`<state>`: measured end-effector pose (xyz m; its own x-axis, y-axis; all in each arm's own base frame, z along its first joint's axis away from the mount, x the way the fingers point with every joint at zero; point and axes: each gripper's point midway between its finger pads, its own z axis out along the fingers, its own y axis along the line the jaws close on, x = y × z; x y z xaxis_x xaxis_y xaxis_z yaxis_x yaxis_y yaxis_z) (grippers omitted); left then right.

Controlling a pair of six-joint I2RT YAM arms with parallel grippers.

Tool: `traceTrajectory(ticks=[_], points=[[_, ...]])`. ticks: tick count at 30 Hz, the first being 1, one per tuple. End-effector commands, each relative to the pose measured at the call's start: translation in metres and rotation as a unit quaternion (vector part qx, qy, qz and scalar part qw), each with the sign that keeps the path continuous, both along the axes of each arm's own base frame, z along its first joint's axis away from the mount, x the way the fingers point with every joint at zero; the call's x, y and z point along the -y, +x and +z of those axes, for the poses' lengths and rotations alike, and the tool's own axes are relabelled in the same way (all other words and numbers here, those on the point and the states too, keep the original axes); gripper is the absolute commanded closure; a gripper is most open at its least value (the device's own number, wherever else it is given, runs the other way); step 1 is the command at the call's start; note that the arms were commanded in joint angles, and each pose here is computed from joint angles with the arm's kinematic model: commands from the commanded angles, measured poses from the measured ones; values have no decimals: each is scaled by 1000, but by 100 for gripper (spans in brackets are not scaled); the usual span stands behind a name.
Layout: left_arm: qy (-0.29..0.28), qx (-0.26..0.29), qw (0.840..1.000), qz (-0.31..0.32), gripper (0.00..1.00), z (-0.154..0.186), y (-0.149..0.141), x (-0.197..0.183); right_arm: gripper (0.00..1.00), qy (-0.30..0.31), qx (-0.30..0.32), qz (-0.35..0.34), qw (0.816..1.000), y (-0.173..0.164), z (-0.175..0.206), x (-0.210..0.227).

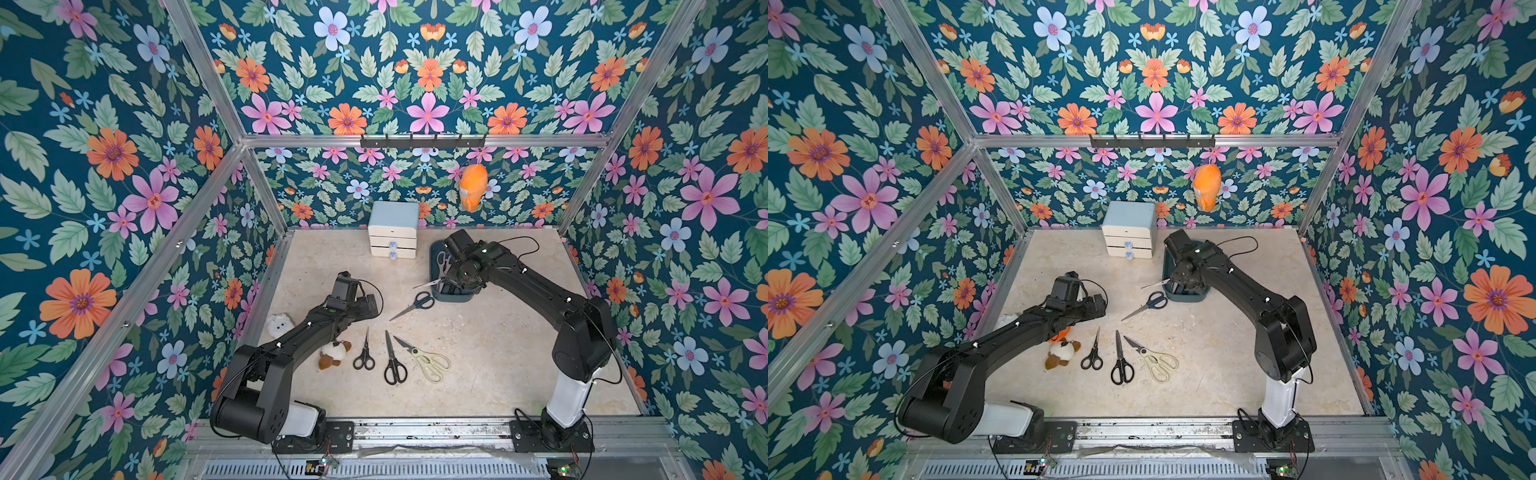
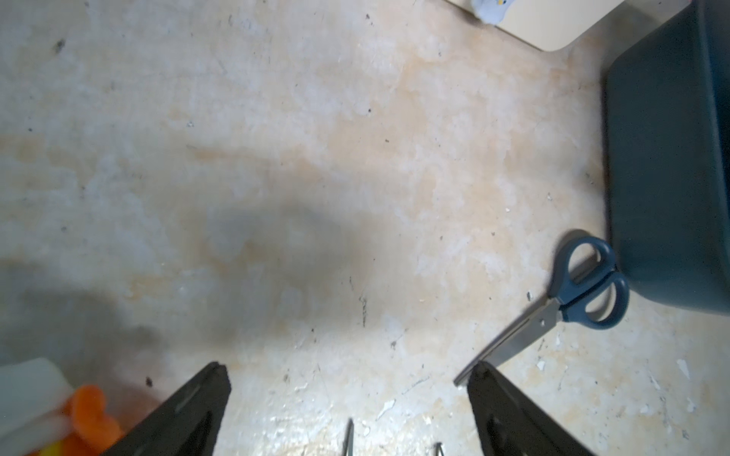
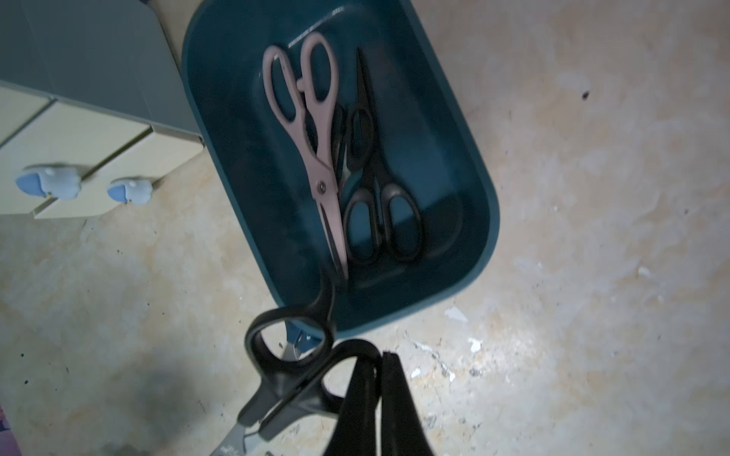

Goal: Put the scissors into the storage box
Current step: Place the scissors in the storage box.

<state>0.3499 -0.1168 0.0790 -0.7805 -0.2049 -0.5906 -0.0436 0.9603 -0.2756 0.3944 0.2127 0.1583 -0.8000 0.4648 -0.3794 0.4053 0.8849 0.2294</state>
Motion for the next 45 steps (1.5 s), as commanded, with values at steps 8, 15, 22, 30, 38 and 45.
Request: traceTrajectory(ticks=[8,15,22,30,38,45], points=[[-28,17,999,6,1,20,36,17,100,-127,-41,98,986,46,-9,57],[-15,17,1000,12,1,23,43,14,100,-192,-56,133,971,66,-20,68],[-9,17,1000,22,1,25,44,11,100,-207,-69,152,964,90,-39,58],[3,22,999,37,1,30,34,0,100,-163,-78,166,969,102,-69,36],[5,18,999,50,1,24,18,-9,100,-151,-87,162,971,105,-86,31],[1,17,999,49,1,22,14,-9,79,-136,-66,162,975,107,-66,25]])
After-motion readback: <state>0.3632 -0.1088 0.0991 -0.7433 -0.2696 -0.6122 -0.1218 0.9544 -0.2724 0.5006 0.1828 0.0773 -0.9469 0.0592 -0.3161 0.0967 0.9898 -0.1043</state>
